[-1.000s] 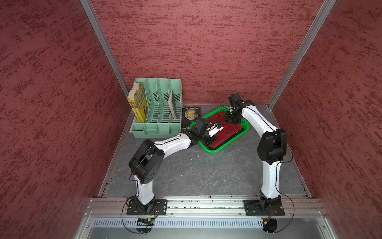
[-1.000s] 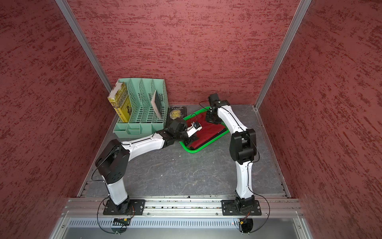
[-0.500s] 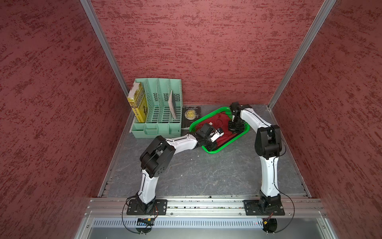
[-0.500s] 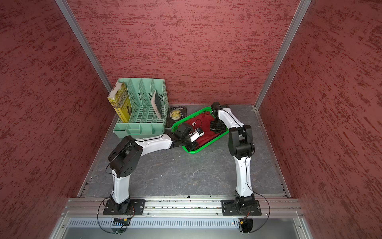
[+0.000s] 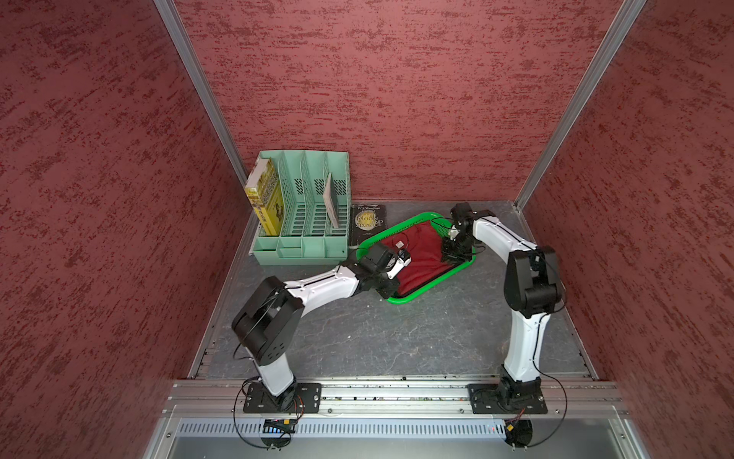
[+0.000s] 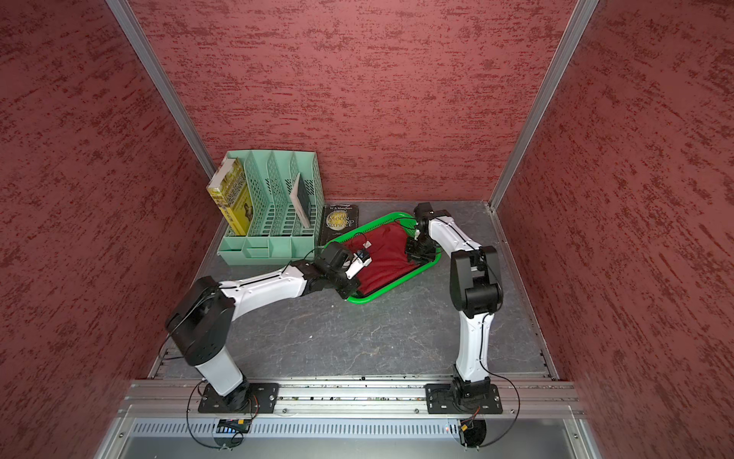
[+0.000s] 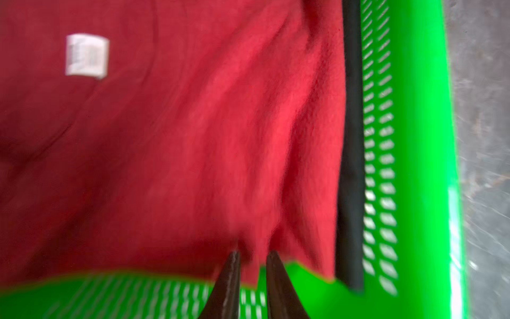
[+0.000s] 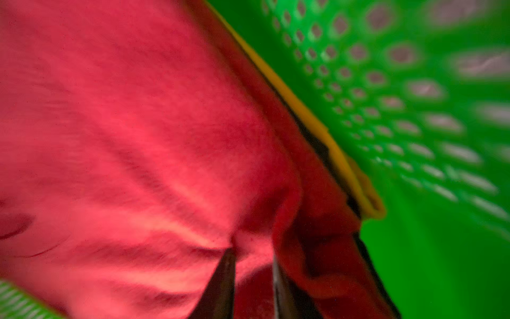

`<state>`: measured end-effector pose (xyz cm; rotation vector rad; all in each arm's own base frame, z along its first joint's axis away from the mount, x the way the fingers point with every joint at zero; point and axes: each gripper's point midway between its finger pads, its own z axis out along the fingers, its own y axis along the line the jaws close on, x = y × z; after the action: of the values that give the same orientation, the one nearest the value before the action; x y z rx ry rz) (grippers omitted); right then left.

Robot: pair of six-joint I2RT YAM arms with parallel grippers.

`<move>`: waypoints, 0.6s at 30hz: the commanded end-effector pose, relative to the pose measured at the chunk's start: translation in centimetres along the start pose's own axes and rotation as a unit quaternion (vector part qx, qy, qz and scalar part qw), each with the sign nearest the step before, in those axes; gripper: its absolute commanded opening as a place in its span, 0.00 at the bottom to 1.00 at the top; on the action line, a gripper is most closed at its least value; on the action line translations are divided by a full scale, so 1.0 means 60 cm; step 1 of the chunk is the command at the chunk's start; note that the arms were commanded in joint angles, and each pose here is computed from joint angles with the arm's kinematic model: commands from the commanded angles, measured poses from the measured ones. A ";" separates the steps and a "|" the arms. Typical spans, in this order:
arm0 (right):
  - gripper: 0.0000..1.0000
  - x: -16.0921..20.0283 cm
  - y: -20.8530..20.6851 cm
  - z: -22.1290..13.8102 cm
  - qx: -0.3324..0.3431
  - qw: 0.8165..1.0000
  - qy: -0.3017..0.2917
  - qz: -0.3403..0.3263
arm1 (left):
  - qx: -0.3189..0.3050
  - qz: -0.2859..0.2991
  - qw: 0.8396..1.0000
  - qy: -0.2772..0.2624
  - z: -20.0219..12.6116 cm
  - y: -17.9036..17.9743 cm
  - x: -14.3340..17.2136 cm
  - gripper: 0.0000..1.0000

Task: Put the folded t-shirts into the basket
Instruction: Place the T-shirt in the bin, then reset both arms

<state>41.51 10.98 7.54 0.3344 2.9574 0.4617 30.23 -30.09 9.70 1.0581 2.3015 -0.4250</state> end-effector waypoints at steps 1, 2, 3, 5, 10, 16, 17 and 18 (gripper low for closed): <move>0.34 -0.025 0.065 -0.101 -0.120 0.987 -0.103 0.010 | 0.008 -0.020 0.999 -0.028 -0.066 -0.031 0.007 0.22; 0.37 -0.020 0.068 -0.125 -0.127 0.984 -0.124 0.010 | 0.002 -0.029 0.998 -0.056 -0.091 -0.032 -0.001 0.25; 0.40 -0.015 0.064 -0.139 -0.125 0.982 -0.140 0.013 | -0.006 -0.039 0.996 -0.078 -0.112 -0.029 -0.003 0.32; 0.46 0.000 0.063 -0.185 -0.133 0.974 -0.185 0.008 | -0.024 -0.060 0.991 -0.121 -0.154 -0.020 -0.005 0.46; 0.63 0.043 0.053 -0.315 -0.162 0.921 -0.353 -0.028 | -0.112 -0.132 0.957 -0.232 -0.236 0.039 0.013 0.97; 0.99 0.124 -0.025 -0.339 -0.118 0.851 -0.505 -0.084 | -0.175 -0.209 0.916 -0.295 -0.283 0.082 0.083 1.00; 0.99 0.134 -0.042 -0.335 -0.097 0.844 -0.519 -0.090 | -0.197 -0.219 0.908 -0.298 -0.284 0.096 0.097 1.00; 0.98 0.140 -0.061 -0.323 -0.070 0.841 -0.527 -0.098 | -0.224 -0.233 0.897 -0.301 -0.287 0.113 0.112 1.00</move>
<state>29.28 6.60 25.26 0.1815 1.9086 0.5204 24.59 -16.30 18.74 0.3002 1.9648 -0.4064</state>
